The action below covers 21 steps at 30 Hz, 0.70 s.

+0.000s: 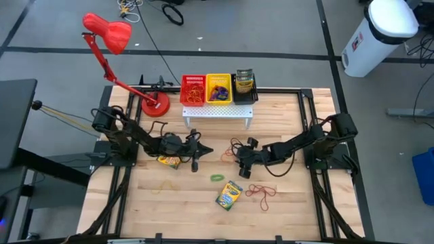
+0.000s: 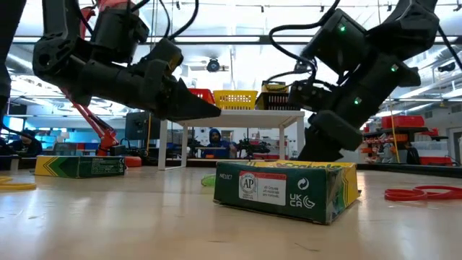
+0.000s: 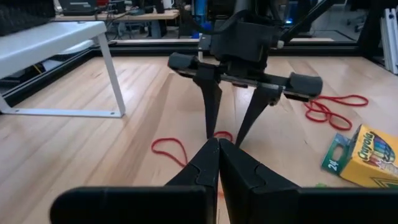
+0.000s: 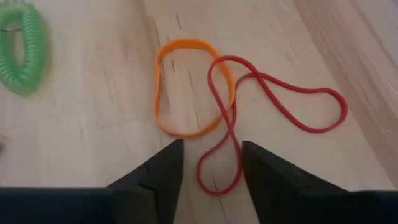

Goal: Pick & Place Office Desk Supplies
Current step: Put the red rubber band into the red bin on the shelf

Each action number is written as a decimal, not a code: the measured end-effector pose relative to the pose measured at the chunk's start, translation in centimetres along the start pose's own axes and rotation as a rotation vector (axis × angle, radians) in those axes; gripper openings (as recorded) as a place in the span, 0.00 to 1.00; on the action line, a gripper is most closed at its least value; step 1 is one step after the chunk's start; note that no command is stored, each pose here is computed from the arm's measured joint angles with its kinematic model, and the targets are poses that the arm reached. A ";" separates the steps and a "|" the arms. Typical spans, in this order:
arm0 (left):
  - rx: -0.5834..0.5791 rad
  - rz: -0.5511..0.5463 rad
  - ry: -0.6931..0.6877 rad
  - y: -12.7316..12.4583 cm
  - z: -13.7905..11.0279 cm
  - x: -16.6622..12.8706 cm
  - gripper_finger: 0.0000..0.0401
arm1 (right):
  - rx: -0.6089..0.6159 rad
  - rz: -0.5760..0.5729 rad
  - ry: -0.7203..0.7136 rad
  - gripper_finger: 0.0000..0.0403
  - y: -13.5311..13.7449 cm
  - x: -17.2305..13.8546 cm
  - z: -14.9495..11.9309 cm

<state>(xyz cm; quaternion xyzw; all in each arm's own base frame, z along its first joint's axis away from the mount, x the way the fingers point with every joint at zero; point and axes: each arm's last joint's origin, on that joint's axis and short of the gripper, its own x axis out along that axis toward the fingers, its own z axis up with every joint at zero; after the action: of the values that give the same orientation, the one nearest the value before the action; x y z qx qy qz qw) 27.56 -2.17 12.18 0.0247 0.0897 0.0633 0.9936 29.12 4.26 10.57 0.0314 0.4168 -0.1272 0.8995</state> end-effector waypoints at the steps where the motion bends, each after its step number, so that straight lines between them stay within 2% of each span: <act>1: 0.000 0.000 0.001 0.0 0.0 0.2 0.04 | -0.001 -0.002 0.002 0.42 0.0 0.1 0.0; 12: -0.003 0.024 0.004 -0.1 -0.1 0.7 0.07 | -0.030 -0.030 0.007 0.03 -0.1 0.0 -0.1; 16: -0.005 0.062 0.013 0.0 0.0 0.8 0.12 | -0.058 -0.038 0.007 0.03 -0.3 -0.8 0.2; 21: -0.006 0.051 0.031 -0.2 0.5 1.6 0.22 | -0.090 -0.040 -0.068 0.01 -0.5 -2.7 1.6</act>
<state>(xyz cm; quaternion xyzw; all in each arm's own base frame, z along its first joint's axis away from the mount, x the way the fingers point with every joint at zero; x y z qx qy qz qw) 29.29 -2.21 12.38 0.0231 0.1044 0.0891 0.9903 28.51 4.01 13.71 -0.0218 0.3921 -0.1271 0.9109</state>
